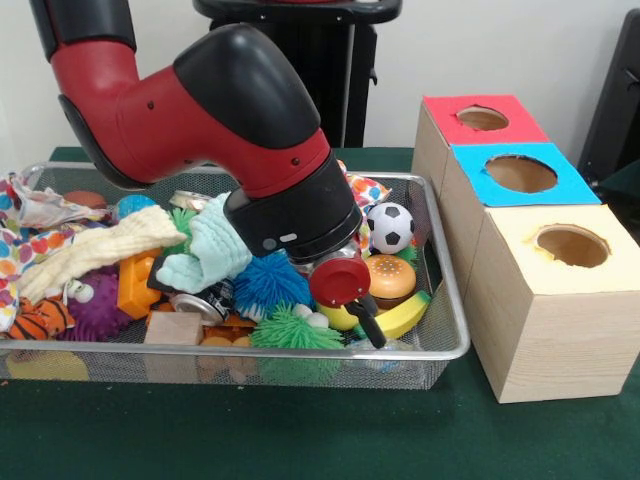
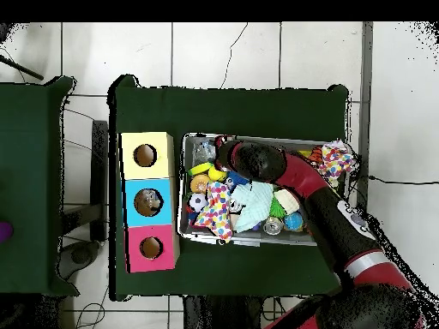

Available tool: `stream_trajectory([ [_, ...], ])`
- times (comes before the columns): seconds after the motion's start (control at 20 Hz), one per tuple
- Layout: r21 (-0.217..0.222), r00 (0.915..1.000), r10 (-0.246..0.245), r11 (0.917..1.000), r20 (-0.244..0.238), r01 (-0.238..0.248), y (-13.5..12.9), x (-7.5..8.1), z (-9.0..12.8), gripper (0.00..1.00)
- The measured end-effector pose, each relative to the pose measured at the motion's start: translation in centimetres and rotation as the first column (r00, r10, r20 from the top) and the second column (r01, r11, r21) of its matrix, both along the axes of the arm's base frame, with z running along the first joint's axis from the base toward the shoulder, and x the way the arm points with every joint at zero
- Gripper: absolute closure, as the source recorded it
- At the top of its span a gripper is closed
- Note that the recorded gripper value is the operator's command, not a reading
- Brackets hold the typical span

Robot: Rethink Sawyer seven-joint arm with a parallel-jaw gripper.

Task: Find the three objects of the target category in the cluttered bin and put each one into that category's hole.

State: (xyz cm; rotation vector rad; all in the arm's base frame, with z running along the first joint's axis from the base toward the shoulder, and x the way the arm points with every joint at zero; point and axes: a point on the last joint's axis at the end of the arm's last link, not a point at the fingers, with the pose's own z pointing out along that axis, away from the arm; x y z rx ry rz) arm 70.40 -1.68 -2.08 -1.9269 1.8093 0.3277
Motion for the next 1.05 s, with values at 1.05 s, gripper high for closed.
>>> stream_trajectory([
  [1.05,0.032,0.9997,0.004,0.9995,-0.022,-0.003,3.0,0.3,-3.5,0.00],
])
